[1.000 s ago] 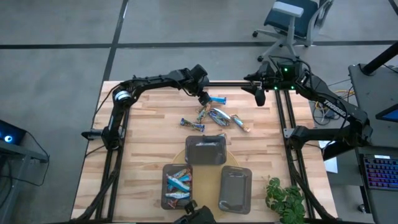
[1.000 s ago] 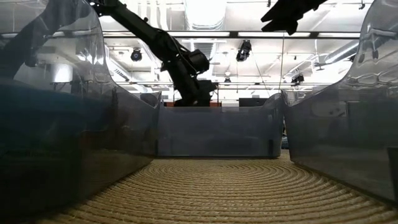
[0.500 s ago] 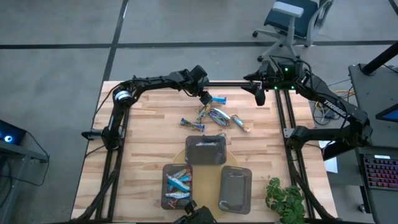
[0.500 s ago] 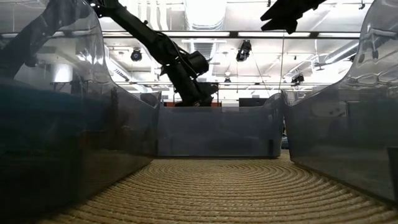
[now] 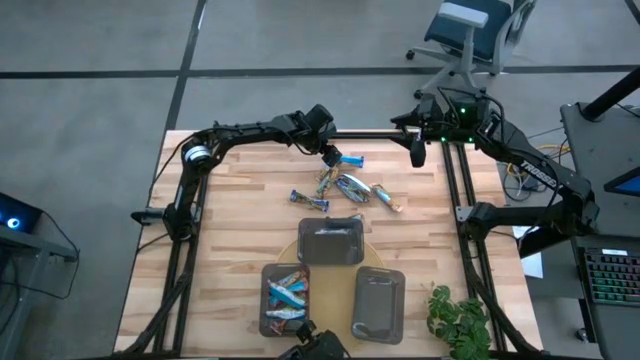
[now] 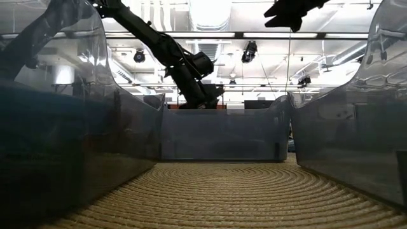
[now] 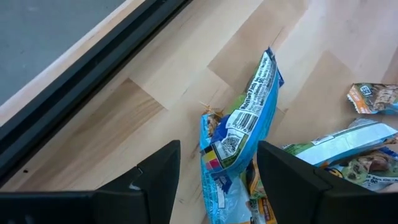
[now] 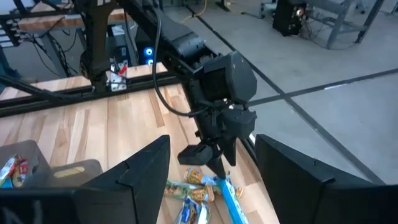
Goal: Pick and place Granola Bars by type
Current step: Adjust the blue granola bar on the table
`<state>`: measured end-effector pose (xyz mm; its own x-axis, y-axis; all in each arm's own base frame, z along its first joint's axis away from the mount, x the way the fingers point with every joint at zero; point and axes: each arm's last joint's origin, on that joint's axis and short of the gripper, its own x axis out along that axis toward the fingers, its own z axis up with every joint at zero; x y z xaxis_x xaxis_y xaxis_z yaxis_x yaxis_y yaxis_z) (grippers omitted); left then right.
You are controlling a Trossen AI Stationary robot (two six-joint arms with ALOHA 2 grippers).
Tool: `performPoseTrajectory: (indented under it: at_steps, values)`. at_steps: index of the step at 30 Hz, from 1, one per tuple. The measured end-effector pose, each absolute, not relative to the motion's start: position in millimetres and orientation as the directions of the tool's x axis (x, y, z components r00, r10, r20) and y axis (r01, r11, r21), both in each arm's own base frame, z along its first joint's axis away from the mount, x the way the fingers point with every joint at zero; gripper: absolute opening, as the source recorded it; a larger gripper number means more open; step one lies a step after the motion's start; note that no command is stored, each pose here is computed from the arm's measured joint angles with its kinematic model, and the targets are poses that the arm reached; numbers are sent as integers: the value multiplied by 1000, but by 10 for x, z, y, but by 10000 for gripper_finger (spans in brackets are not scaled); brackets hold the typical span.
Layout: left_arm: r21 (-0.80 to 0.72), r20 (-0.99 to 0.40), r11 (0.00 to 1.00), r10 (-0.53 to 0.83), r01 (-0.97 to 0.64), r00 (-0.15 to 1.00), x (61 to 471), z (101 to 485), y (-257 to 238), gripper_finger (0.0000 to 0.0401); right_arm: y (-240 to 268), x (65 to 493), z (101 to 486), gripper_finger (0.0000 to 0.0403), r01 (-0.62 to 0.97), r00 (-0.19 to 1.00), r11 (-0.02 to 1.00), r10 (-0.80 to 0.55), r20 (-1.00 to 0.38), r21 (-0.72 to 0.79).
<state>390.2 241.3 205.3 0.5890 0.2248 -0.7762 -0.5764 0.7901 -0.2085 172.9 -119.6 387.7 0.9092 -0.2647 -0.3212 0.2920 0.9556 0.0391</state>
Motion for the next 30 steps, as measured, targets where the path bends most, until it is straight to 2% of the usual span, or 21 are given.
performPoseTrajectory:
  at_steps: [10,30]
  values:
    - [-221,-775,791,212,-570,595,3903,2051,2409,195,-1197,1730,3884,226,293,911,955,-266,-314,40]
    - [-193,-763,762,280,-619,582,3942,2022,2428,195,-1197,1730,3884,226,293,911,955,-267,-314,40]
